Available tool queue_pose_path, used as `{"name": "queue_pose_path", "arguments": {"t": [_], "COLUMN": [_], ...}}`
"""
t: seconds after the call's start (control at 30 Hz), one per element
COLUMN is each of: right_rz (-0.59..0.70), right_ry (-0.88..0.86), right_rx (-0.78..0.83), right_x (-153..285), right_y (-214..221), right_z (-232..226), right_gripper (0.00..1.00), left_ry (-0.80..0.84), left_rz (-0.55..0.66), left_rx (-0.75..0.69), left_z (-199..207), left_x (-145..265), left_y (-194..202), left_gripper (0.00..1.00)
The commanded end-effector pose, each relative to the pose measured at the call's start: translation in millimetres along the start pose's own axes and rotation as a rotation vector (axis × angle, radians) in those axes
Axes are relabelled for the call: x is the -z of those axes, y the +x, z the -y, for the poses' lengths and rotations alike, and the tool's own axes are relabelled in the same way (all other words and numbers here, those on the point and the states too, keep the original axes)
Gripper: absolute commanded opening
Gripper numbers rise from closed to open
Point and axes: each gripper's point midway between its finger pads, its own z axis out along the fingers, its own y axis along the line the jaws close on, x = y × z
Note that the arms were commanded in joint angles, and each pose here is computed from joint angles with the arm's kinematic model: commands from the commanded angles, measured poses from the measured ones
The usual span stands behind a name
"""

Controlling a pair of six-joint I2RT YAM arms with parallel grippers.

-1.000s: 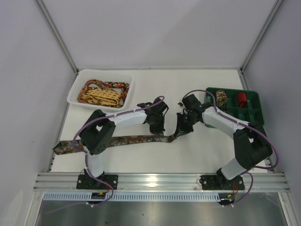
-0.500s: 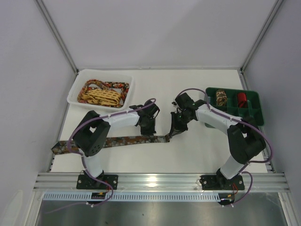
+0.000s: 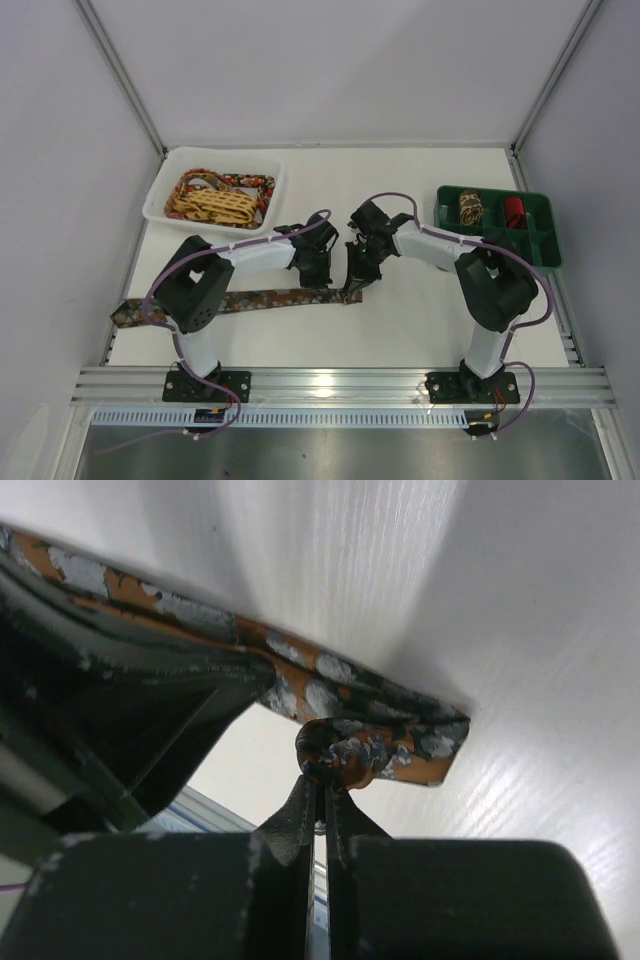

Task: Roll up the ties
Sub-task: Roll the tie

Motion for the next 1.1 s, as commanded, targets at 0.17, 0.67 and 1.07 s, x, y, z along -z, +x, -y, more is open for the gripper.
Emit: {"name": "queue_pose_path", "arguments": {"t": [0.17, 0.67, 1.07], "right_rz": [0.032, 0.011, 0.031], "right_ry": [-0.055, -0.298, -0.352], "right_rx": [-0.002, -0.011, -0.029], "right_x": [-20.6, -18.4, -13.7], "right_y": [-19.0, 0.0, -0.8], "right_z": [-9.9, -29.3, -38.2], "right_gripper": [0.14, 0.36, 0.18], "left_ry": [0.010, 0.063, 0.146], "left_rz": [0.007, 0.044, 0.039], "left_rx": [-0.017, -0.005, 0.021], "left_z": [-1.6, 6.2, 21.4], "left_x": [2.9, 35.1, 47.0], "left_y": [0.5, -9.7, -7.1], "left_gripper": [0.01, 0.01, 0.00]}}
